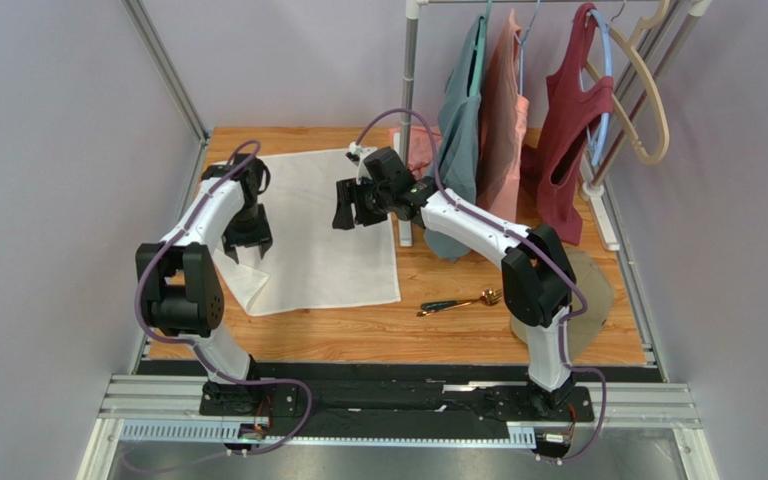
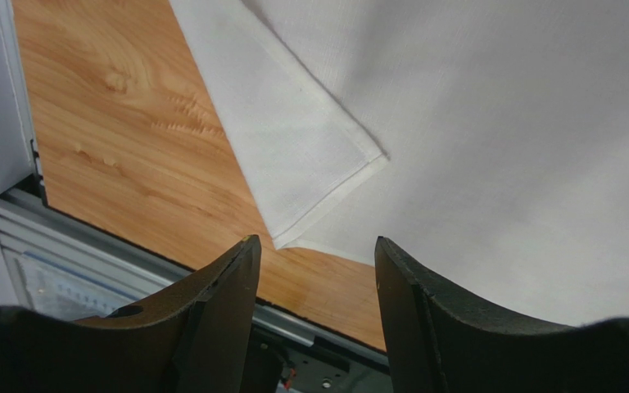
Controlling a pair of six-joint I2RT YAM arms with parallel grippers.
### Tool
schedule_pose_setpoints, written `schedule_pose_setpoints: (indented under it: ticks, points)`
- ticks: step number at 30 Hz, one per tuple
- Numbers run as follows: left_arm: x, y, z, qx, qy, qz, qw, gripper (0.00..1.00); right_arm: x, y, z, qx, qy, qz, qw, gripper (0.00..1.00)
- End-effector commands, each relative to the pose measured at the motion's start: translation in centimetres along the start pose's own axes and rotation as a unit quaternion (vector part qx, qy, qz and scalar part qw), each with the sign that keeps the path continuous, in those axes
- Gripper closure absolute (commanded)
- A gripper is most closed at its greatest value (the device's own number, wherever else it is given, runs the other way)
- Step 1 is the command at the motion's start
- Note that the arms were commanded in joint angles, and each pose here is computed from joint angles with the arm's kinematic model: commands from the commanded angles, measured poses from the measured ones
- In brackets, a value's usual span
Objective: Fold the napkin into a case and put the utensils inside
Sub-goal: Flatten out the crumpled napkin at the center of the board.
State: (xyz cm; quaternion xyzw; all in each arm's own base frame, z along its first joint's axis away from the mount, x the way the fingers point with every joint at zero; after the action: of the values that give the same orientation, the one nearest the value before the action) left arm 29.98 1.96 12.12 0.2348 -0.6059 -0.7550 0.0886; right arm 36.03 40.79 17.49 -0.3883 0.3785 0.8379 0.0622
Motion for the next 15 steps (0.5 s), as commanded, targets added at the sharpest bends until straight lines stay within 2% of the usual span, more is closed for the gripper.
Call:
schedule_pose_setpoints:
  ticks: [1,9,15]
  points:
    - [2.5,-2.6,0.3,-0.049,-0.052,0.036,0.997,0.37,1.8,-0.1,0.9,-0.028,0.013,0.015,0.999,0.36]
    - [2.7,-5.3,-2.0,-0.058,-0.104,0.051,0.992,0.33,6.4,-1.7,-1.3,-0.013,0.004,0.056,0.998,0.3]
    - [2.4,-7.1,-2.9,-0.061,-0.109,0.061,0.99,0.46,7.3,-2.4,-2.5,0.007,-0.002,0.065,0.998,0.31]
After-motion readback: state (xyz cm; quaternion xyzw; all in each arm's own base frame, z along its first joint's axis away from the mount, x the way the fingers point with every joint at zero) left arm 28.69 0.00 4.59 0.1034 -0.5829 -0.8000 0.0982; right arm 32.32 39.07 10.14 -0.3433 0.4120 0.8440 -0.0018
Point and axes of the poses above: each gripper's point midway between its finger pads, its own y axis back along the fingers, its own z axis along the line the jaws close on, x = y × z, the point moved 1 cm from there along y, back along the fingers, and after that the axes turned 5 degrees about y, right-handed, at the moved point
